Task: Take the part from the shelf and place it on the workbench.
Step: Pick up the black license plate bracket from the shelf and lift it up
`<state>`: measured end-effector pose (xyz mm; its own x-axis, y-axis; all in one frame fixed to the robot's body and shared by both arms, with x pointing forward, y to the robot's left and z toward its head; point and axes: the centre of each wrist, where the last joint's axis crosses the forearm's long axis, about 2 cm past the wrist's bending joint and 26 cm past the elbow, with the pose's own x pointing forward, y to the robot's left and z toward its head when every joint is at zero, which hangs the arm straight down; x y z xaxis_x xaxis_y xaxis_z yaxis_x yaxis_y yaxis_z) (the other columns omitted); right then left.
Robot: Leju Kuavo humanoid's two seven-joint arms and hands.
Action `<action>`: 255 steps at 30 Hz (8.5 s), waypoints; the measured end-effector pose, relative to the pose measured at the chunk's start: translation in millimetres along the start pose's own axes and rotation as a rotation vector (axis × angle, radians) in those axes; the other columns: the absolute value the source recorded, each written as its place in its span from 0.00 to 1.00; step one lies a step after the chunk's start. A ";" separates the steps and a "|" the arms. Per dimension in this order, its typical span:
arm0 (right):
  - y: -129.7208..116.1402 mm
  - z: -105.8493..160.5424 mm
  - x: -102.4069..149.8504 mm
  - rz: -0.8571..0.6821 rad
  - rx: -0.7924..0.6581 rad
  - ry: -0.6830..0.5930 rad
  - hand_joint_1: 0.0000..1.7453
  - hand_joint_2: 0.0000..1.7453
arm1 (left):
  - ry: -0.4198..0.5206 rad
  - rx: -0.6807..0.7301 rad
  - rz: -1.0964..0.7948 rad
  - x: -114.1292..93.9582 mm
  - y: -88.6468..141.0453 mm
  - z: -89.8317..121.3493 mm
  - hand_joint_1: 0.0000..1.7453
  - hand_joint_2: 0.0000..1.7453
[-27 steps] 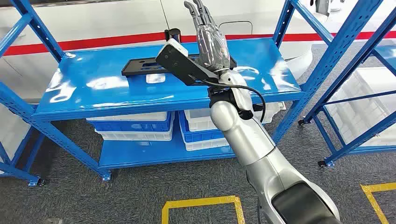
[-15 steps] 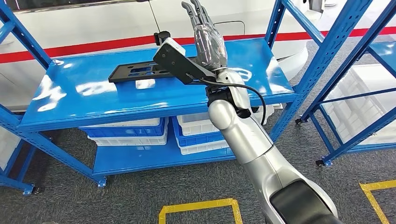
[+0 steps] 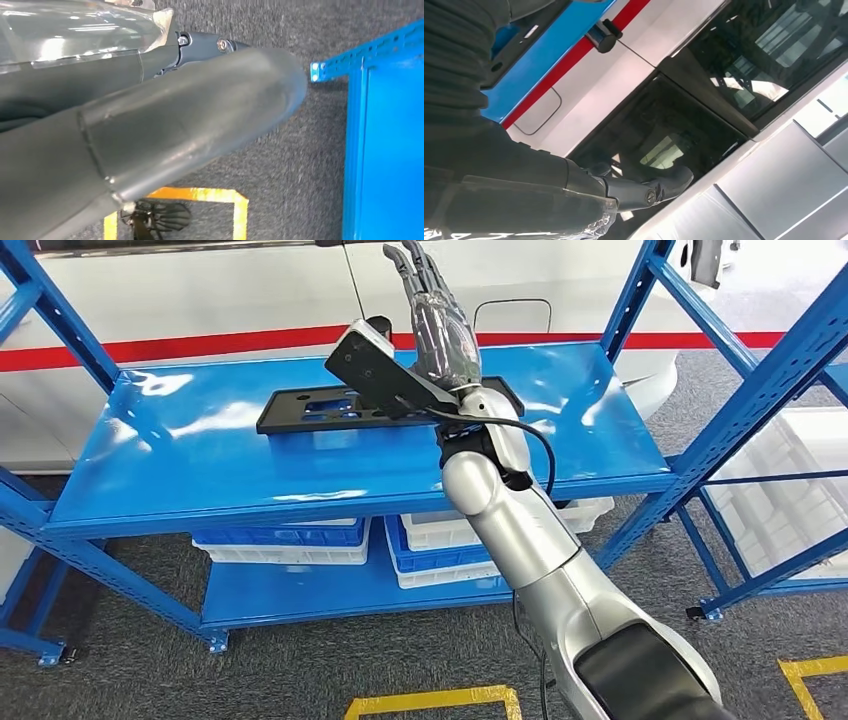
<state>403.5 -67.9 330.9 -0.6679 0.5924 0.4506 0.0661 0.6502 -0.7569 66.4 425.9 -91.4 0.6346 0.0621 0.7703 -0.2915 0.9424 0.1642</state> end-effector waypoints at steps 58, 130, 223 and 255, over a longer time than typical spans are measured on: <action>91.0 46.1 41.2 0.135 0.403 -0.125 0.00 1.00 | 0.744 0.123 -0.201 -34.7 -96.9 39.7 0.00 0.00; 136.9 101.5 -58.1 0.619 0.443 0.198 0.97 1.00 | 0.704 0.107 -0.174 -48.9 -93.0 52.9 0.00 0.00; 117.1 107.3 -90.5 0.880 0.394 0.277 1.00 1.00 | 0.719 0.160 -0.191 -54.6 -85.7 58.0 0.00 0.00; 86.3 104.3 -110.6 0.996 0.061 0.137 1.00 1.00 | 0.710 0.220 -0.190 -59.9 -94.2 66.3 0.00 0.00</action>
<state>405.7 -127.0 166.3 -0.2375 0.9049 -0.3532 0.5074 -0.1945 -0.8395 8.5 311.6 -112.2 0.9739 0.1715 0.1484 -0.2197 0.8755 0.4304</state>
